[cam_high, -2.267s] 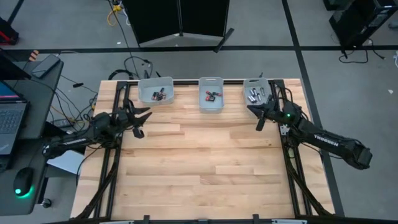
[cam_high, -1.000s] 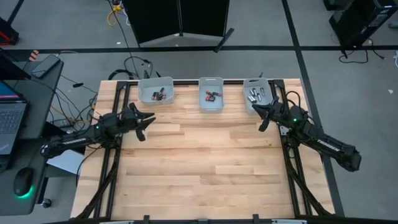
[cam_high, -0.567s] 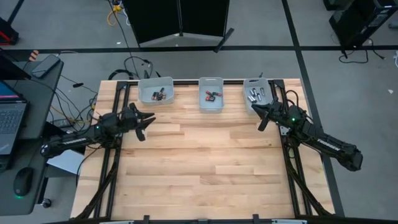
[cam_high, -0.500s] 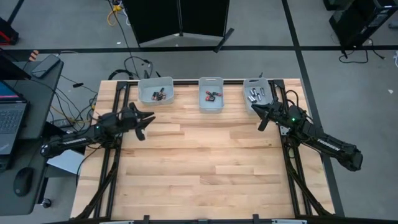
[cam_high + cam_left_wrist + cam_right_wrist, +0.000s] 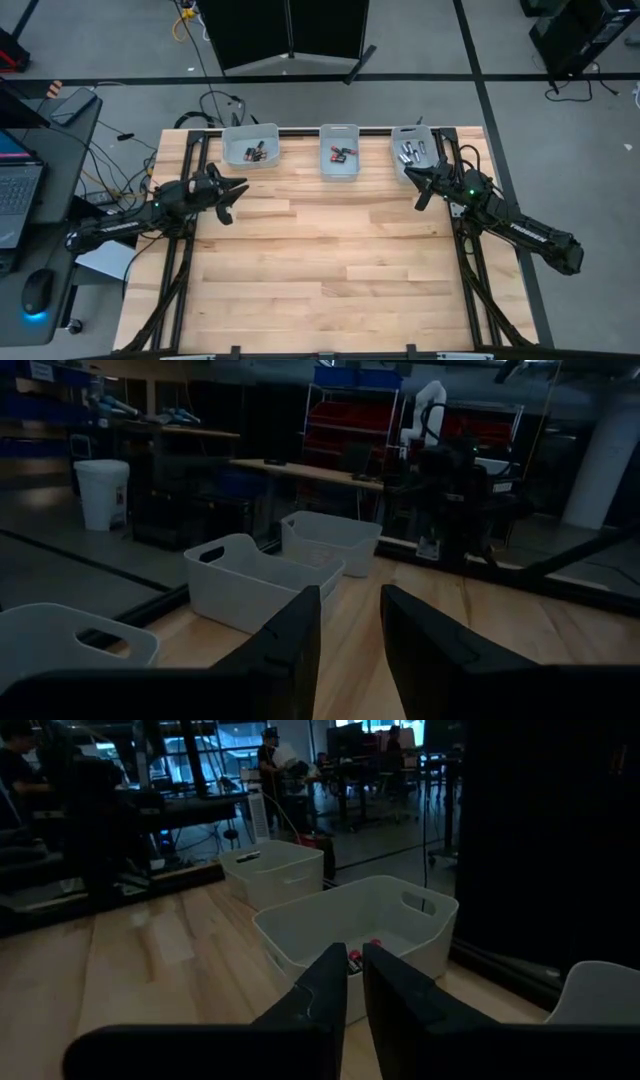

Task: Sort batteries
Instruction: Return to Home Position

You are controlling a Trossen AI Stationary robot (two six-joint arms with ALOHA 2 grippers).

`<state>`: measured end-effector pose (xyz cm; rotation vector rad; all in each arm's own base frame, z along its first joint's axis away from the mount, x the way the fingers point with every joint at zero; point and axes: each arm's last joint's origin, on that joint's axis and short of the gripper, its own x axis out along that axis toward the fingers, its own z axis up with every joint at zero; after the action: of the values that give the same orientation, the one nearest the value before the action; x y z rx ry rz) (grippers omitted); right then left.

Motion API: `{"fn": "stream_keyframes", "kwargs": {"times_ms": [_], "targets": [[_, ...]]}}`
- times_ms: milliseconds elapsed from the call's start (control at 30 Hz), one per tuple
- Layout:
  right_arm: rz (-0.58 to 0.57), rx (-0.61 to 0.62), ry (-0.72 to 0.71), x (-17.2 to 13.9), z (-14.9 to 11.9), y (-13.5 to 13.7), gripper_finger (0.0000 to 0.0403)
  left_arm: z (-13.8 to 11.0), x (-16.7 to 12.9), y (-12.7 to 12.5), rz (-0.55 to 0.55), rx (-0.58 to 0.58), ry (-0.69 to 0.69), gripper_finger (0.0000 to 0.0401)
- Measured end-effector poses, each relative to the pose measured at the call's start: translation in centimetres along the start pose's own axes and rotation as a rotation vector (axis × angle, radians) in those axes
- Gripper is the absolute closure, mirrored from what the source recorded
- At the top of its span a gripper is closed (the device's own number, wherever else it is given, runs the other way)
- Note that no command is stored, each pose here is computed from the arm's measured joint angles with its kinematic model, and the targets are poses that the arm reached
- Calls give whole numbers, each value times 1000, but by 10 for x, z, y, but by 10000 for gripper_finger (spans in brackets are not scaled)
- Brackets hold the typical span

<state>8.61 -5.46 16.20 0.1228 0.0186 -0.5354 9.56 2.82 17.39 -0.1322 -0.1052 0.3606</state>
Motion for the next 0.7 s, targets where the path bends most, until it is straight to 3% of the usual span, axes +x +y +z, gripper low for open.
{"fn": "stream_keyframes", "kwargs": {"times_ms": [700], "targets": [[1, 0, 0, 0, 0, 0, 351, 0, 0, 0, -1, -1, -3, 286]]}}
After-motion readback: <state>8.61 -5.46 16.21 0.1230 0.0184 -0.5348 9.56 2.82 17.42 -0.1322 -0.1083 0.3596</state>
